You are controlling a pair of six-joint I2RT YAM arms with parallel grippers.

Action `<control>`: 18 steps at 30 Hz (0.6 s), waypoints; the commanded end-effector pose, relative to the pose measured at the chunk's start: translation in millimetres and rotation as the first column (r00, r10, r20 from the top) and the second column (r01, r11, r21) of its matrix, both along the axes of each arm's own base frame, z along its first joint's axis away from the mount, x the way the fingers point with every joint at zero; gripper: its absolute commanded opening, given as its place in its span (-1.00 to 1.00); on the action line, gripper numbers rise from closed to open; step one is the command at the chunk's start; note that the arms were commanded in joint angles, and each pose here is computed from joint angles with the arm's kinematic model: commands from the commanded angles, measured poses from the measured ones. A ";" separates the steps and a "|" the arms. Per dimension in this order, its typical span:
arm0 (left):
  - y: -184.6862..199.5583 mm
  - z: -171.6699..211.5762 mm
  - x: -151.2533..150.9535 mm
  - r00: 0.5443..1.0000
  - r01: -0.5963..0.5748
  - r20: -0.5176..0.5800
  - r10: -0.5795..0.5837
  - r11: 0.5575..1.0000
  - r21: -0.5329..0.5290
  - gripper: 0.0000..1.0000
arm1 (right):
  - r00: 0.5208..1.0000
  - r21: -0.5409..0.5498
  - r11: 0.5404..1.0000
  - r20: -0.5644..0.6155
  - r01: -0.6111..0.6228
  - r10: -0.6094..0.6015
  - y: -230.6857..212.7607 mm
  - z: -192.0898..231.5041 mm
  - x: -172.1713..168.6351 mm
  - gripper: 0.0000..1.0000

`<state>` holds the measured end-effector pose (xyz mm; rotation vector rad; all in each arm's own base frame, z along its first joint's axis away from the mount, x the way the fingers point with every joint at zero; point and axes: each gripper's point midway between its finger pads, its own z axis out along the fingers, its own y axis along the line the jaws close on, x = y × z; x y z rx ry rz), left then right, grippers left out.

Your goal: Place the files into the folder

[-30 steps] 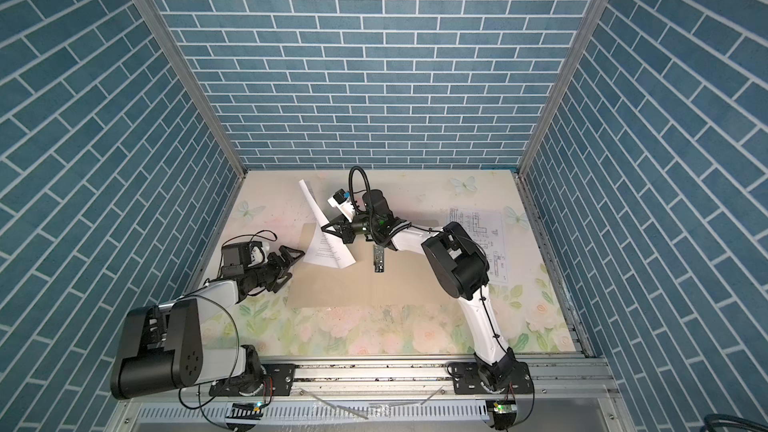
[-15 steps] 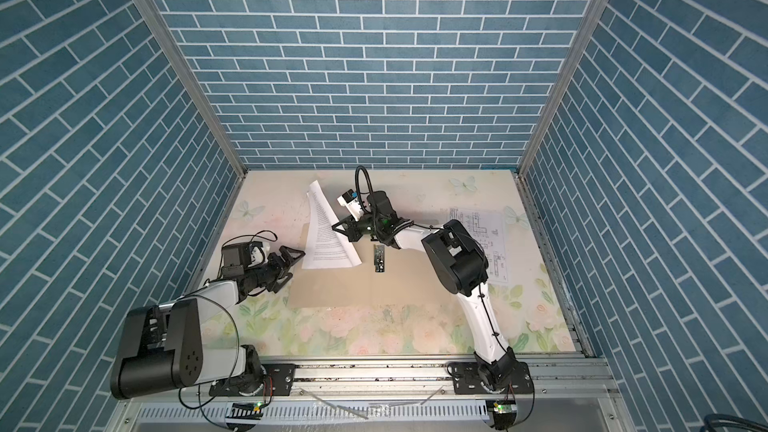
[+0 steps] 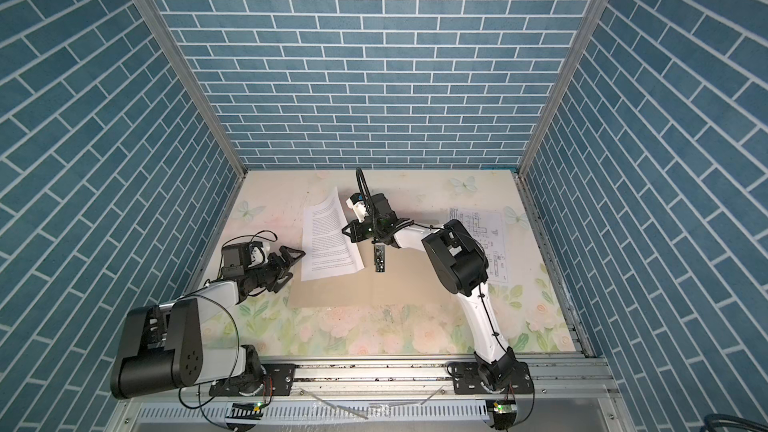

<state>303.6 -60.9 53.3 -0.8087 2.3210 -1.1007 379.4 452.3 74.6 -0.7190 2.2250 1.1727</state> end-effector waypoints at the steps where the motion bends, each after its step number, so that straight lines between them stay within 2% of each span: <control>1: -1.4 -15.7 -16.1 0.998 -0.013 -0.068 0.013 1.000 -0.009 0.99 | 0.995 -0.012 0.995 -0.035 0.097 -0.098 -2.9 12.5 10.8 -1.00; 8: -0.9 -16.2 -21.2 0.997 -0.031 -0.069 0.030 0.999 -0.009 0.99 | 0.976 -0.041 0.978 -0.071 0.205 -0.207 -15.1 20.4 16.0 -1.00; 18: -1.6 -15.8 -28.2 0.996 -0.048 -0.070 0.048 0.999 -0.001 0.99 | 0.956 -0.077 0.966 -0.139 0.249 -0.257 -18.5 13.6 7.5 -1.00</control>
